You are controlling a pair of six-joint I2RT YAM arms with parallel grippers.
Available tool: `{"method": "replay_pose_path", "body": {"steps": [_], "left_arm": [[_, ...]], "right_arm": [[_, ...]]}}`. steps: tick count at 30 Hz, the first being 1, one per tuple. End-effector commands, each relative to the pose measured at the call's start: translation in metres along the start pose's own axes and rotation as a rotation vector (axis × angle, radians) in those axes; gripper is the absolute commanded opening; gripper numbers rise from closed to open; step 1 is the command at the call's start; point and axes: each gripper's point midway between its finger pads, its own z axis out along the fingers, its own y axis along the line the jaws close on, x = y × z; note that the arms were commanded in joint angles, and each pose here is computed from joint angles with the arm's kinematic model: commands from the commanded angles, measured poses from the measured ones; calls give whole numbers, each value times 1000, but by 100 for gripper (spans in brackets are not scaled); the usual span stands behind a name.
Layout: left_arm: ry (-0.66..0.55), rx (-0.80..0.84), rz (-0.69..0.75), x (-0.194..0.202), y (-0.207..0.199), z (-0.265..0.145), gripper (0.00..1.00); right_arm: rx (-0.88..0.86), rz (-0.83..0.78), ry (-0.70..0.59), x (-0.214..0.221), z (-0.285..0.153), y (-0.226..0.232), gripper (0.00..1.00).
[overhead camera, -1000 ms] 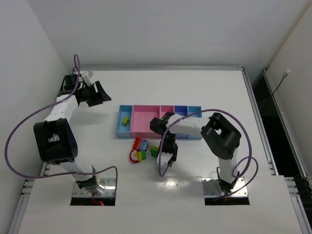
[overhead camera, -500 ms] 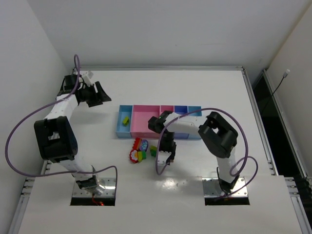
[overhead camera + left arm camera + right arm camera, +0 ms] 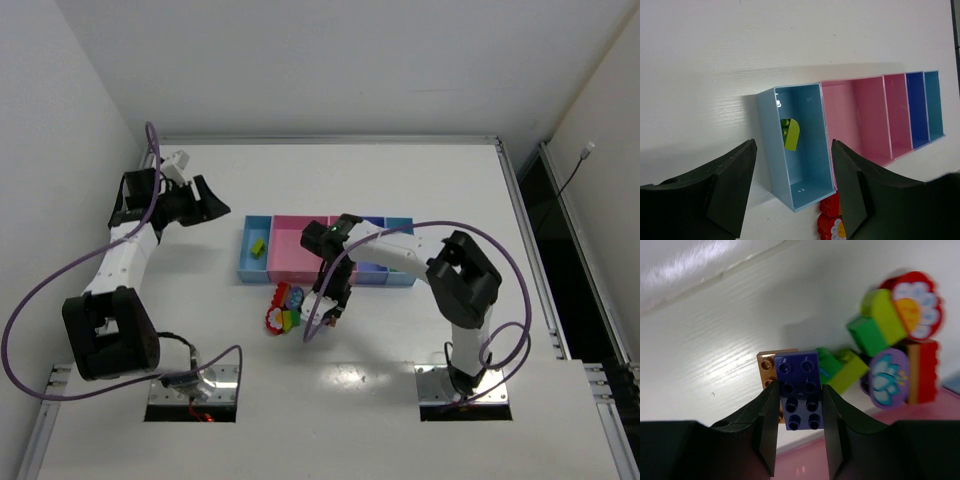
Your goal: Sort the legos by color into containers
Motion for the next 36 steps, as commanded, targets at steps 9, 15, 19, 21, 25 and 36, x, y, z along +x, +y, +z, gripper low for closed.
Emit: {"method": "replay_pose_path", "body": {"steps": [9, 15, 19, 21, 25, 36], "left_arm": [[-31, 169, 239, 22, -40, -28, 68], [-54, 221, 413, 50, -65, -66, 68], [-94, 235, 678, 59, -81, -96, 66], [-78, 246, 838, 72, -87, -113, 63], [12, 311, 1036, 107, -92, -134, 61], [-81, 460, 1544, 139, -130, -173, 58]], "right_arm": [[86, 609, -361, -81, -55, -18, 0], [78, 1020, -499, -77, -72, -34, 0], [64, 1217, -524, -69, -70, -40, 0], [100, 1308, -513, -60, -68, -42, 0], [146, 1384, -509, -51, -75, -46, 0], [190, 1488, -637, -31, -110, -70, 0]]}}
